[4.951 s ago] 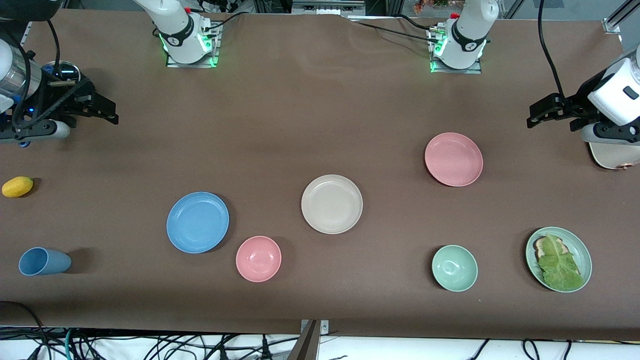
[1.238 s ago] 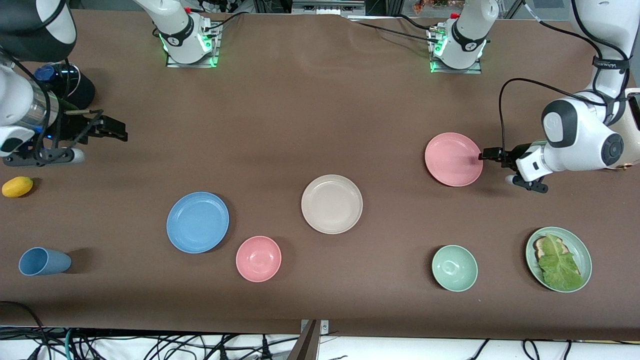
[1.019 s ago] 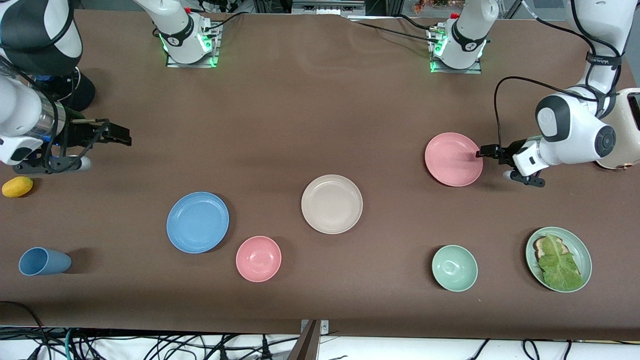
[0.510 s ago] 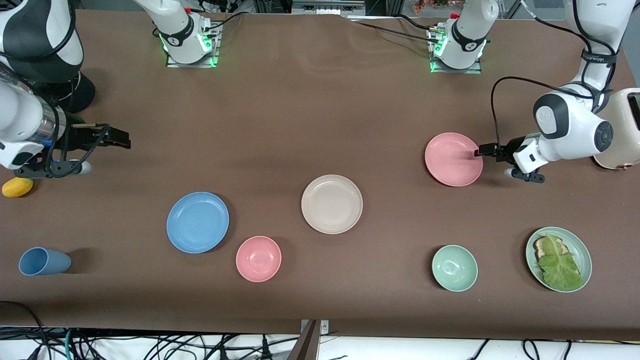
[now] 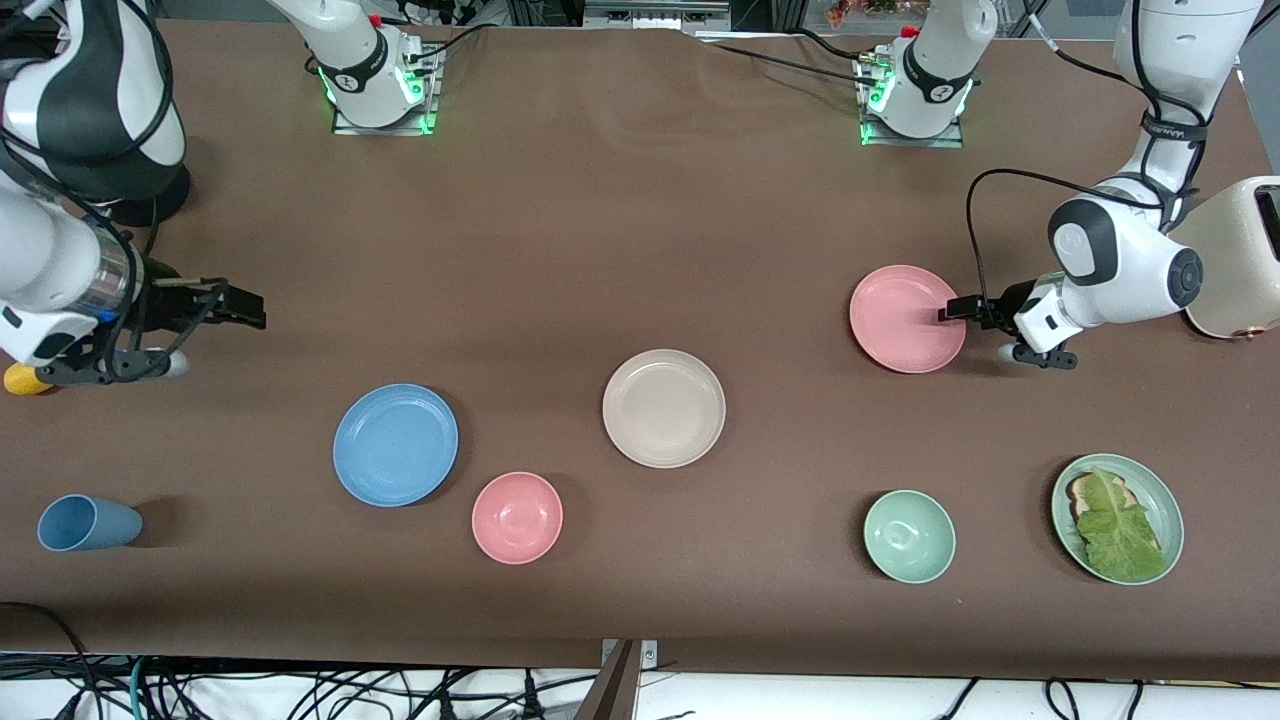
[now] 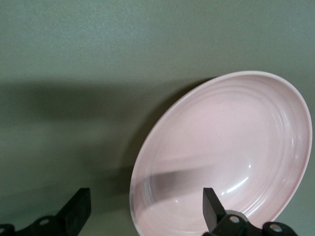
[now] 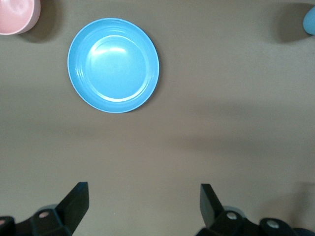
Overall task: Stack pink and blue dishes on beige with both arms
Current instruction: 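Lift the pink plate with the left gripper while the right gripper reaches the blue plate, then carry the pink plate toward the beige plate while the right gripper grasps the blue plate, then lower the pink plate onto the beige plate and open the left gripper, then withdraw the left gripper while the right gripper carries the blue plate toward the stack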
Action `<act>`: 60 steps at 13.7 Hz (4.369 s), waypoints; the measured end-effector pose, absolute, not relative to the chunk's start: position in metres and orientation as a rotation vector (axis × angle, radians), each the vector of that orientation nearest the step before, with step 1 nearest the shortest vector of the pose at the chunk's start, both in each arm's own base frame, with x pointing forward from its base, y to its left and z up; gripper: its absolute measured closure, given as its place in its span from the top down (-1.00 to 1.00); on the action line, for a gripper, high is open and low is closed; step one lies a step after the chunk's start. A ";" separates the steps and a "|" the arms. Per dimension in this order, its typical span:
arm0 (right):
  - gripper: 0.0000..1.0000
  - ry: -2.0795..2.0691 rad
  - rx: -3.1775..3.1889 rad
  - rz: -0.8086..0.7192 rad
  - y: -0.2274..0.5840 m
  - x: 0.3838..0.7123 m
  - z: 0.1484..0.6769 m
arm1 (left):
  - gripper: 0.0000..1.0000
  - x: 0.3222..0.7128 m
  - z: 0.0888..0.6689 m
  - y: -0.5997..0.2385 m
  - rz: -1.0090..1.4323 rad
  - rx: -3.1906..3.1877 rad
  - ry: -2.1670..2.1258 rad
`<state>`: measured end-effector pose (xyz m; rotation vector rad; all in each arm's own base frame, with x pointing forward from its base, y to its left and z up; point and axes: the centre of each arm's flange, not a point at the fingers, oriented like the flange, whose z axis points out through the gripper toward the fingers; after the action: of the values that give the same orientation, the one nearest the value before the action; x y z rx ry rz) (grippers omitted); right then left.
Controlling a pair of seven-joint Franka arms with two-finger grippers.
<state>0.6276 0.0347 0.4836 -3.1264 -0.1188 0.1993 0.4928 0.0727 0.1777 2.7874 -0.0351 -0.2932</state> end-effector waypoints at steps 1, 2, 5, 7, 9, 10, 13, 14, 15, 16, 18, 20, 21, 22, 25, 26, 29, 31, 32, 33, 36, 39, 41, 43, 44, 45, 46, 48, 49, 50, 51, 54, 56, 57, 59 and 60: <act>1.00 -0.119 -3.127 0.194 0.035 0.633 0.476 | 0.99 0.493 0.175 0.070 -0.294 2.786 -0.033; 1.00 -0.119 -3.127 0.191 0.035 0.639 0.466 | 0.90 0.493 0.174 0.068 -0.293 2.786 -0.033; 1.00 -0.123 -3.127 0.168 0.037 0.659 0.422 | 0.20 0.493 0.173 0.067 -0.291 2.783 -0.029; 1.00 -0.129 -3.127 0.134 0.039 0.674 0.386 | -0.22 0.493 0.173 0.067 -0.294 2.780 -0.024; 1.00 -0.161 -3.135 0.118 0.048 0.684 0.354 | -0.63 0.492 0.173 0.066 -0.303 2.774 -0.027; 1.00 -0.184 -3.144 0.107 0.054 0.689 0.340 | -0.81 0.492 0.173 0.066 -0.301 2.772 -0.043; 0.99 -0.208 -3.150 0.078 0.061 0.700 0.305 | -0.90 0.493 0.174 0.067 -0.287 2.768 -0.096; 0.99 -0.208 -3.151 0.078 0.060 0.701 0.295 | -0.90 0.494 0.176 0.068 -0.285 2.766 -0.099; 0.99 -0.205 -3.153 0.083 0.059 0.702 0.287 | -0.90 0.496 0.181 0.067 -0.291 2.754 -0.105; 0.99 -0.201 -3.154 0.088 0.057 0.702 0.282 | -0.90 0.502 0.190 0.065 -0.299 2.734 -0.115; 0.99 -0.184 -3.157 0.077 0.047 0.703 0.272 | -0.90 0.525 0.223 0.059 -0.308 2.690 -0.122; 0.99 -0.178 -3.158 0.068 0.035 0.699 0.256 | -0.90 0.548 0.256 0.046 -0.297 2.676 -0.122; 0.99 -0.175 -3.158 0.074 0.032 0.696 0.249 | -0.90 0.557 0.268 0.036 -0.285 2.681 -0.121; 0.99 -0.172 -3.157 0.080 0.030 0.693 0.245 | -0.90 0.565 0.277 0.022 -0.278 2.690 -0.116; 0.96 -0.173 -3.157 0.058 0.030 0.691 0.238 | -0.90 0.583 0.298 -0.041 -0.285 2.722 -0.063; 0.94 -0.171 -3.158 0.047 0.029 0.690 0.235 | -0.90 0.587 0.305 -0.066 -0.293 2.732 -0.035; 0.88 -0.142 -3.159 0.019 0.016 0.690 0.217 | -0.90 0.595 0.320 -0.144 -0.315 2.762 0.060; 0.79 -0.135 -3.159 0.013 0.012 0.690 0.204 | -0.90 0.601 0.327 -0.195 -0.319 2.778 0.118; 0.79 -0.135 -3.158 0.017 0.013 0.690 0.200 | -0.90 0.603 0.326 -0.216 -0.323 2.786 0.140; 0.68 -0.136 -3.157 0.020 0.014 0.689 0.198 | -0.90 0.605 0.322 -0.235 -0.317 2.794 0.161; 0.44 -0.137 -3.152 0.020 0.018 0.689 0.198 | -0.90 0.605 0.293 -0.280 -0.269 2.823 0.240; 0.07 -0.131 -3.146 0.021 0.020 0.689 0.198 | -0.90 0.593 0.263 -0.321 -0.233 2.844 0.303; -0.13 -0.130 -3.143 0.022 0.021 0.689 0.198 | -0.90 0.586 0.249 -0.338 -0.227 2.854 0.330; -0.21 -0.125 -3.134 0.023 0.024 0.689 0.198 | -0.90 0.586 0.239 -0.340 -0.221 2.860 0.343; -0.24 -0.122 -3.128 0.024 0.026 0.689 0.197 | -0.90 0.588 0.237 -0.338 -0.206 2.861 0.350; -0.27 -0.123 -3.125 0.025 0.028 0.689 0.197 | -0.90 0.589 0.235 -0.336 -0.199 2.862 0.355; -0.28 -0.124 -3.123 0.026 0.029 0.688 0.197 | -0.90 0.590 0.233 -0.336 -0.199 2.864 0.358; -0.42 -0.123 -3.121 0.026 0.029 0.688 0.197 | -0.90 0.590 0.229 -0.335 -0.201 2.867 0.361; -0.53 -0.123 -3.121 0.027 0.030 0.688 0.197 | -0.90 0.590 0.227 -0.335 -0.200 2.869 0.362; -0.75 -0.122 -3.121 0.027 0.030 0.688 0.197 | -0.90 0.591 0.224 -0.335 -0.196 2.870 0.364; -0.75 -0.122 -3.121 0.027 0.030 0.688 0.197 | -0.90 0.592 0.223 -0.335 -0.189 2.870 0.365; -0.89 -0.118 -3.116 0.026 0.030 0.689 0.200 | -0.82 0.595 0.220 -0.338 -0.179 2.870 0.363; -0.89 -0.122 -3.116 0.027 0.030 0.688 0.200 | -0.51 0.597 0.220 -0.338 -0.176 2.869 0.363; -0.89 -0.125 -3.116 0.024 0.030 0.689 0.201 | -0.50 0.597 0.220 -0.339 -0.175 2.869 0.362; -0.89 -0.134 -3.114 0.017 0.032 0.690 0.207 | -0.19 0.599 0.222 -0.338 -0.166 2.866 0.363; -0.89 -0.142 -3.112 0.028 0.034 0.692 0.213 | -0.04 0.602 0.226 -0.338 -0.155 2.862 0.364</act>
<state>0.6917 0.0341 0.2127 -3.1119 -0.1422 0.0283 0.6023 -0.3378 0.2264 2.8620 0.3644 -0.1546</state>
